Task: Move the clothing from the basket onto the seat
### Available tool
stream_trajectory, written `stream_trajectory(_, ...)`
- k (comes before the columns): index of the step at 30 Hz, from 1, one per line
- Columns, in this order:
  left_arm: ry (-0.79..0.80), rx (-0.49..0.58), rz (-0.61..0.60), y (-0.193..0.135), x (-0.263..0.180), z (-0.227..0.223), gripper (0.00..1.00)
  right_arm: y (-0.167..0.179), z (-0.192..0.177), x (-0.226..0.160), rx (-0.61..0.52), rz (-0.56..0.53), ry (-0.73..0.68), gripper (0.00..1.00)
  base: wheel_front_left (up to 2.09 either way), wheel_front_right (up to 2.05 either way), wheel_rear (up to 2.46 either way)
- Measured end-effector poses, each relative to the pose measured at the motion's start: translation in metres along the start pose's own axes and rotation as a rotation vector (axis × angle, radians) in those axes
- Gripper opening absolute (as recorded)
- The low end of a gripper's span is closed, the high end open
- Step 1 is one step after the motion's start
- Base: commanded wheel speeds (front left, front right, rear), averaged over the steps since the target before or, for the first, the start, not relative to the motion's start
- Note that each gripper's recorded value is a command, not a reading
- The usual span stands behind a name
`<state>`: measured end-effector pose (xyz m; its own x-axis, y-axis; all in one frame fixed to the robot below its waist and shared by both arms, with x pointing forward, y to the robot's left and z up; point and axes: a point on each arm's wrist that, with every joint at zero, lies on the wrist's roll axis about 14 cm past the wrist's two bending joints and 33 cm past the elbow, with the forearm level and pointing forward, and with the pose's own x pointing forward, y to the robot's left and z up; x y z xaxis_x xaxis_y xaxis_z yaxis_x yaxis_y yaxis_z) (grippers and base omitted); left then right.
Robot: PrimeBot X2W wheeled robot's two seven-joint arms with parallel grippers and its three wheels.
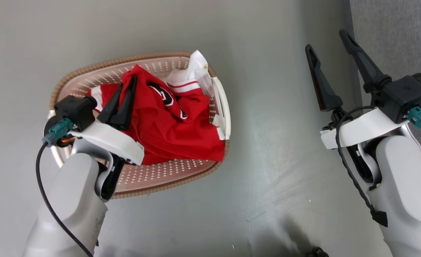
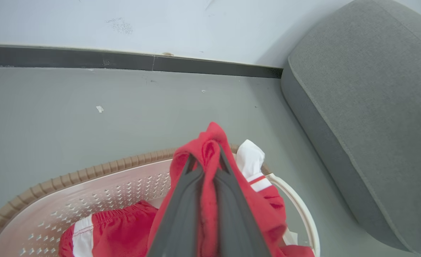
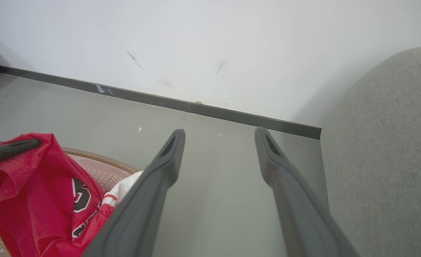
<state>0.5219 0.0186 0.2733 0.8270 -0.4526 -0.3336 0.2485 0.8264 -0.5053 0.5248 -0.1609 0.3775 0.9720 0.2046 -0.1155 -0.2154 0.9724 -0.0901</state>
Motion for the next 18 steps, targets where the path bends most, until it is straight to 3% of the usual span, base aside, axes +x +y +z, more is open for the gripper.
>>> stream_trajectory(18,-0.201,-0.026,0.058,-0.012,-0.07,0.078,0.0,0.031,0.069,-0.002,0.014,0.098,-0.137,1.0,0.0,0.0,0.0)
